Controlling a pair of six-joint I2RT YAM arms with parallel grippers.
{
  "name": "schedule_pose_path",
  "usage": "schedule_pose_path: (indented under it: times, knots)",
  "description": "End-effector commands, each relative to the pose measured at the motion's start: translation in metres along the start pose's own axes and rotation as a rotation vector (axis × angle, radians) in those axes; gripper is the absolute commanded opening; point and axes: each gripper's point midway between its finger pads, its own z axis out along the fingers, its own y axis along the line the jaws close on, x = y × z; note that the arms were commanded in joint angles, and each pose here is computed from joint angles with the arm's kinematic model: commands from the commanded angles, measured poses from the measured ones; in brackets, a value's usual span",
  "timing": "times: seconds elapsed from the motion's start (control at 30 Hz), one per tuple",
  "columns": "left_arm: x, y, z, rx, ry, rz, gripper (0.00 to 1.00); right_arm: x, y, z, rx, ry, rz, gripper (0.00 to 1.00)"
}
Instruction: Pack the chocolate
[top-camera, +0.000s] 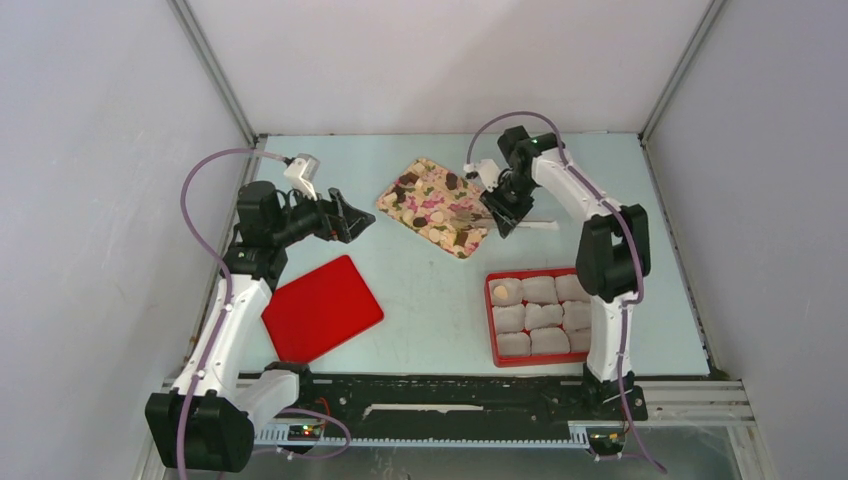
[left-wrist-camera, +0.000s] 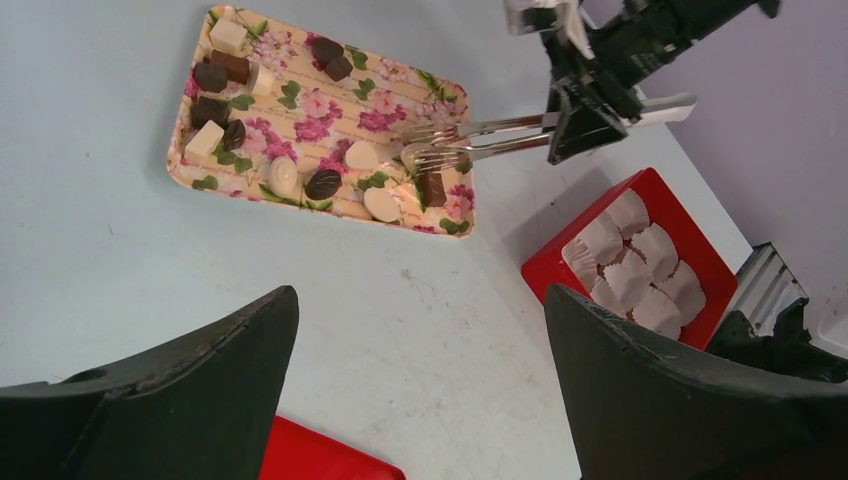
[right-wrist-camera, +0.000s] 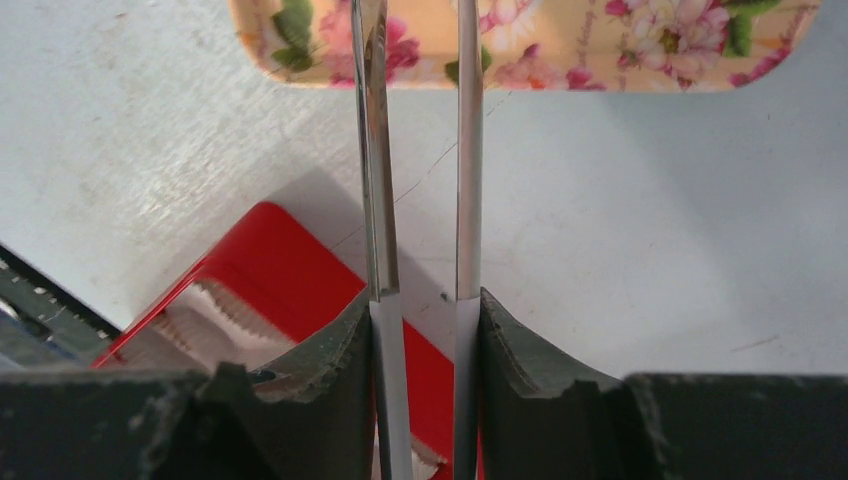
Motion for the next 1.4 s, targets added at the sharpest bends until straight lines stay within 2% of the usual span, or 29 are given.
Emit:
schedule_pose_path:
  times: [0.0, 0.17, 0.4, 0.57, 0.8, 1.37]
  knots:
    - [-0.004, -0.004, -0.002, 0.024, -0.025, 0.017, 0.95, -0.007, 0.026, -0.078, 0.029, -0.159, -0.033, 0.25]
    - [-0.004, -0.008, -0.002, 0.057, 0.009, 0.029, 0.94, 0.025, 0.05, -0.119, 0.03, -0.208, -0.019, 0.25]
    - [-0.005, -0.012, 0.005, 0.108, 0.057, 0.027, 0.93, 0.128, 0.069, -0.113, 0.094, -0.089, 0.011, 0.25]
    - [0.004, -0.006, 0.01, 0.107, 0.099, 0.013, 0.93, 0.175, 0.082, -0.111, 0.075, -0.072, 0.088, 0.25]
    - [0.005, -0.006, 0.011, 0.119, 0.115, 0.009, 0.93, 0.209, 0.08, -0.103, 0.083, -0.024, 0.146, 0.25]
    - [0.009, -0.009, 0.005, 0.123, 0.115, 0.039, 0.93, 0.228, 0.06, -0.089, 0.047, 0.04, 0.245, 0.27]
